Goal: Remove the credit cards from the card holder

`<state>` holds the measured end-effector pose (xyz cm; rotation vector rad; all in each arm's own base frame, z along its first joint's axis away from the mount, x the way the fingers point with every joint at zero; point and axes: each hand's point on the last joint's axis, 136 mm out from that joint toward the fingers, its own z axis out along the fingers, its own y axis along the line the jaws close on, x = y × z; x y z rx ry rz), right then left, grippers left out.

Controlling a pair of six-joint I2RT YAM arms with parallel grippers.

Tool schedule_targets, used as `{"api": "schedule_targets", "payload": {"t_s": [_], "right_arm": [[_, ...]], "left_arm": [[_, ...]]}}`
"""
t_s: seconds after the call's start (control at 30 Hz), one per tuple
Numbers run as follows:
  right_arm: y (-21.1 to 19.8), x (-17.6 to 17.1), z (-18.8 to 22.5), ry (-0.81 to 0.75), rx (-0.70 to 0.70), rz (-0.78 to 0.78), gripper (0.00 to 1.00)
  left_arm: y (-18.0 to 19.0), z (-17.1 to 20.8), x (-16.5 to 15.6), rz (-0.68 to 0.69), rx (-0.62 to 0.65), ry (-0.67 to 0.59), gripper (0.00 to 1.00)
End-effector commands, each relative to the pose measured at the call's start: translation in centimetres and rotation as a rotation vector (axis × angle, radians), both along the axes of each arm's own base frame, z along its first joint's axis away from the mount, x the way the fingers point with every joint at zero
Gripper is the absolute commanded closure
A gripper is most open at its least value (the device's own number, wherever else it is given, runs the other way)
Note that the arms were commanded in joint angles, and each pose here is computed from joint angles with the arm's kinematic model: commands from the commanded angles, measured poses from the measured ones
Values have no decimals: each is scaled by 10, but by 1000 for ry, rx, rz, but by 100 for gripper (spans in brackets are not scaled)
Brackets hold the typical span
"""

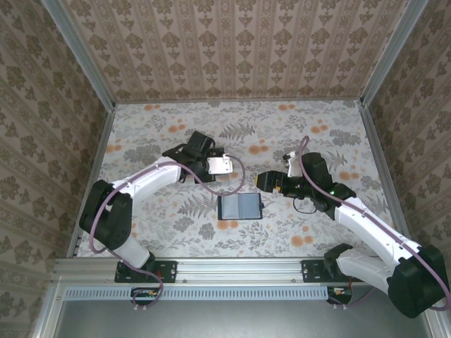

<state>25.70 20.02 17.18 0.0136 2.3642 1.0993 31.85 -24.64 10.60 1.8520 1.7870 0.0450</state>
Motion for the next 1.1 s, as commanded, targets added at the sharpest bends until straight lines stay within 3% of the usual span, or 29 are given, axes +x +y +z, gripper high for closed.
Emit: {"api": "schedule_targets", "payload": {"t_s": [0.0,0.17,0.23,0.3,0.77,0.97,1.07], "right_arm": [[3,6,13,-43,5,8,0],[3,6,12,-41,4,6,0],[3,6,12,-42,5,6,0],[3,6,11,-40,5,4,0],[4,7,10,-38,7,7,0],[2,9,6,-32,-10,-3,0],[1,12,3,-29,-26,-11,0]], "left_arm": [[-2,1,6,-5,-3,4,100],[-2,-1,9,19,-16,19,99],[-2,1,10,34,-28,28,86],[-2,2,12,46,-33,31,81],[-1,9,21,92,-52,20,78],[-3,30,20,145,-141,25,75],[-1,44,19,203,-219,32,69]]}}
